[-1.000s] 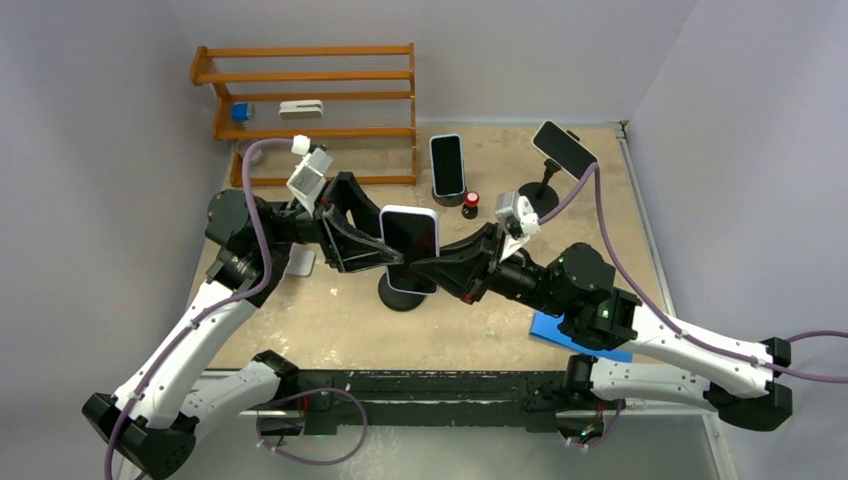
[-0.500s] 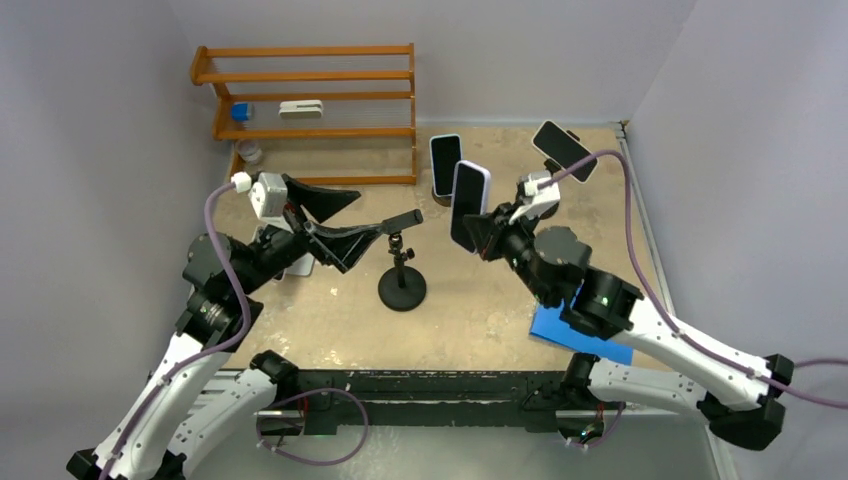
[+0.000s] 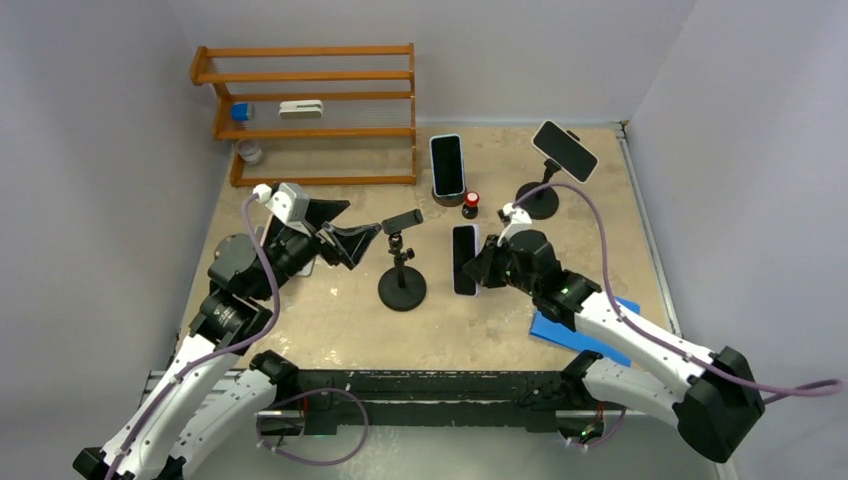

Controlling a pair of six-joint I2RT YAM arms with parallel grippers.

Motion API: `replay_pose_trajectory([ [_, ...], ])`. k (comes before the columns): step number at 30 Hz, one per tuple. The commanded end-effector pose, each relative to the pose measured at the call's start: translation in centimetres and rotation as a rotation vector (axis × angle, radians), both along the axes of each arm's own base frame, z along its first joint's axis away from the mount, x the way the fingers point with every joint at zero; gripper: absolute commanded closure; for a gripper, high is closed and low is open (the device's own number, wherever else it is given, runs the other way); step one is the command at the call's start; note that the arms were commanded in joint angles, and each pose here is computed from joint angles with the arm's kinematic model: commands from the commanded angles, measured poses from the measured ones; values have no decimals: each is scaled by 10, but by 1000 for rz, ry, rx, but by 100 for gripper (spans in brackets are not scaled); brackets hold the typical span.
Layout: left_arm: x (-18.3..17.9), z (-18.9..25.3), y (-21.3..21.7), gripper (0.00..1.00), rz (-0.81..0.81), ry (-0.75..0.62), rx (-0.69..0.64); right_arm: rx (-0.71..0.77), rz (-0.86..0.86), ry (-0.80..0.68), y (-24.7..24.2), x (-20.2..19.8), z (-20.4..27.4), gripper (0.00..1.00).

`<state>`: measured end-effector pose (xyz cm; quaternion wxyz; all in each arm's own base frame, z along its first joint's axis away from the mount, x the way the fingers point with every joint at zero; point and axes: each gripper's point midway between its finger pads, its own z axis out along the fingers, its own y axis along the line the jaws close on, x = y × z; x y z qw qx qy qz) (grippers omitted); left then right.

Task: Remove the phone from the phone stand
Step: Place the phone at the center of the board.

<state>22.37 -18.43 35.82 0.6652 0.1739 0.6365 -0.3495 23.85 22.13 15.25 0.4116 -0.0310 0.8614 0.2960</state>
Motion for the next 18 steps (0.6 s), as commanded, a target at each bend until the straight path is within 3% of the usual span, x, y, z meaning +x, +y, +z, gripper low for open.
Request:
replay_pose_trajectory([
  [1,1,-7,-1,21,-1,-11,13,231,115,19,33,-7,19,100],
  [10,-3,-18,-7,22,-44,24,22,352,180,198,49,-26,-25,100],
  [18,-6,-22,-6,22,-50,37,26,365,153,283,53,-26,-52,100],
])
